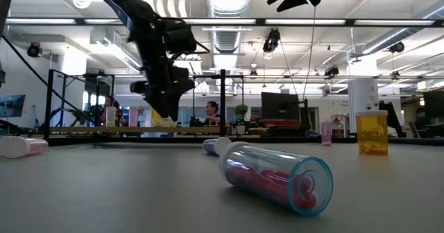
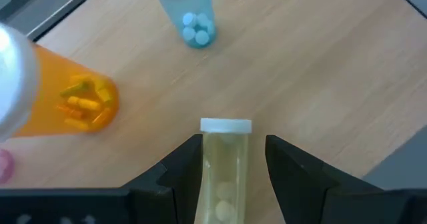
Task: Pick and place medicine bottles onto shelf by color
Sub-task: Put the right yellow pill bottle on the shelf aligned with the other yellow pill bottle
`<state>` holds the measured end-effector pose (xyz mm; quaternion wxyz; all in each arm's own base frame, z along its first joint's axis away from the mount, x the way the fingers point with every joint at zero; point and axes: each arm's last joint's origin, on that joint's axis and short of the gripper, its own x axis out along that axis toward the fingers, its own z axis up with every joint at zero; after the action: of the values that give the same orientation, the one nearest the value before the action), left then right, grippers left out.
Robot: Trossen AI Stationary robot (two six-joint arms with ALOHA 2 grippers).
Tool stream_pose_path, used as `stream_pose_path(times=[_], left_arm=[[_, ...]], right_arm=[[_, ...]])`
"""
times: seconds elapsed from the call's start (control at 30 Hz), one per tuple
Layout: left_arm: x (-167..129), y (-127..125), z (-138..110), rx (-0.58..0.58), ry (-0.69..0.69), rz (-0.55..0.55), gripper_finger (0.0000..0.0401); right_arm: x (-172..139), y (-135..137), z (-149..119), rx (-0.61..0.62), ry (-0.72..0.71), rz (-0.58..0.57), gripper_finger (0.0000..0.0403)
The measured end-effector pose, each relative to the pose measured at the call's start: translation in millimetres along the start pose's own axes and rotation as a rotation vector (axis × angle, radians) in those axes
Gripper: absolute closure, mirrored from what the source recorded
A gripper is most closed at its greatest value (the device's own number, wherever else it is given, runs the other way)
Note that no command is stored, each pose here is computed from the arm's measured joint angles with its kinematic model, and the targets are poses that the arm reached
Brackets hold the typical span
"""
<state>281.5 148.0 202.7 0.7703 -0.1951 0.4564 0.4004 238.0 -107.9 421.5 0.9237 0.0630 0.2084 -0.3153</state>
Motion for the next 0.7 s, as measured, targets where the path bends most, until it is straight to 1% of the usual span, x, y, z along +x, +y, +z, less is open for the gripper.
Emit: stream_pose_path(times=[0.3,0.4,0.7], left_arm=[[10.3,-2.4,-2.0,0.011,0.023,0.006,0.0255],[10.8,-2.9,-1.1,0.035,0.014,0.002,0.0259],[10.7,-2.6,-1.3,0.049,0.016,0.006,0.0315]], right_arm=[[0.0,0.0,0.0,0.0,0.0,0.0,0.017],[0.1,-0.1,0.1,0.0,0.0,0.0,0.017],[0.1,0.0,0.0,0.0,0.0,0.0,0.017]])
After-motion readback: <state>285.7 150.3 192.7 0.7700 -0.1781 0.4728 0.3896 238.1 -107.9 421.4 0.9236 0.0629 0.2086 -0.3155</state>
